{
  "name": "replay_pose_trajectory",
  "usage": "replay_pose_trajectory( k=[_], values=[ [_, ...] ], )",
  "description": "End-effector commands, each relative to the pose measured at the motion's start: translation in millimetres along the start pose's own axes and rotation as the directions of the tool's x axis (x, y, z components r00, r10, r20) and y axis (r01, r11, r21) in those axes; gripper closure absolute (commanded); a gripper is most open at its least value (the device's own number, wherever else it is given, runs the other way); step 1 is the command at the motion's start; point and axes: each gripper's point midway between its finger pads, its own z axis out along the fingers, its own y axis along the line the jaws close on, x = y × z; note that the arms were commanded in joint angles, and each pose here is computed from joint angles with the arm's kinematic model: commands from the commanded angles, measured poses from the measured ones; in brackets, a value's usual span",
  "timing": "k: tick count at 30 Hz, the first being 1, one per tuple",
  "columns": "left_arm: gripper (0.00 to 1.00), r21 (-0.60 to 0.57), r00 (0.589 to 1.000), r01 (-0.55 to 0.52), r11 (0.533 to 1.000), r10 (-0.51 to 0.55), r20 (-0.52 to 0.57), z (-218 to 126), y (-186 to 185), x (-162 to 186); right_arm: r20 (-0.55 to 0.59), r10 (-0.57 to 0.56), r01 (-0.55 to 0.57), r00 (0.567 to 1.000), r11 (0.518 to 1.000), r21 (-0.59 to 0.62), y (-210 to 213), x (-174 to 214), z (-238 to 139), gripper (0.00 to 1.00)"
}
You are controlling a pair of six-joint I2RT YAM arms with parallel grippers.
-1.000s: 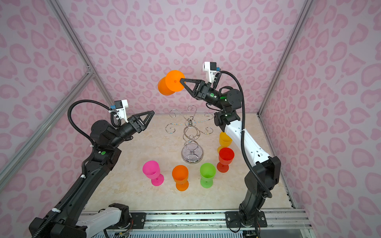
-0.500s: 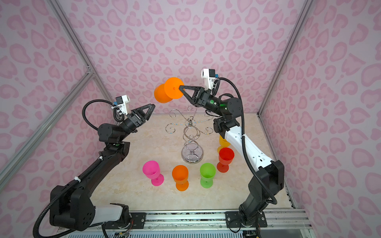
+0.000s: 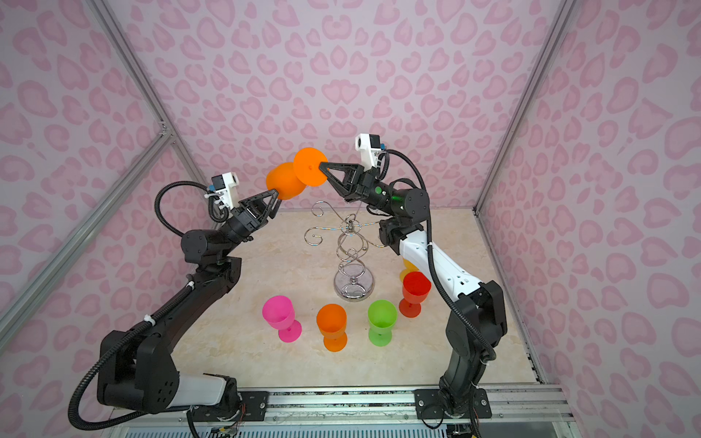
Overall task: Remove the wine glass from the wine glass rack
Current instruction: 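Swing the orange glass toward the left gripper while the left gripper grasps its bowl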
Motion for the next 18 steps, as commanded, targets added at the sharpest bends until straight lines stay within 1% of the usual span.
replay_pose_trajectory(
  k=[1,9,13,15,18],
  values=[
    [0.35,0.07,0.999,-0.032,0.997,0.032,0.005,0,-20,-4,0.008,0.028,-0.027,1.0,0.996,-0.09,15,-2,0,1.0],
    [0.55,0.117,0.999,-0.044,0.992,0.044,0.001,-1,-42,-5,0.01,0.138,-0.135,0.99,0.978,-0.156,7,-11,-1,1.0],
    [0.63,0.134,0.999,-0.048,0.99,0.048,0.0,-2,-50,-6,0.013,0.171,-0.168,0.985,0.974,-0.153,-1,-13,-2,1.0],
    [0.69,0.14,0.999,-0.048,0.989,0.049,0.0,-2,-53,-6,0.016,0.183,-0.179,0.983,0.972,-0.152,-4,-14,-2,1.0],
    [0.75,0.144,0.999,-0.046,0.988,0.047,0.0,-2,-56,-6,0.016,0.192,-0.188,0.981,0.971,-0.151,-5,-15,-2,1.0]
  ],
)
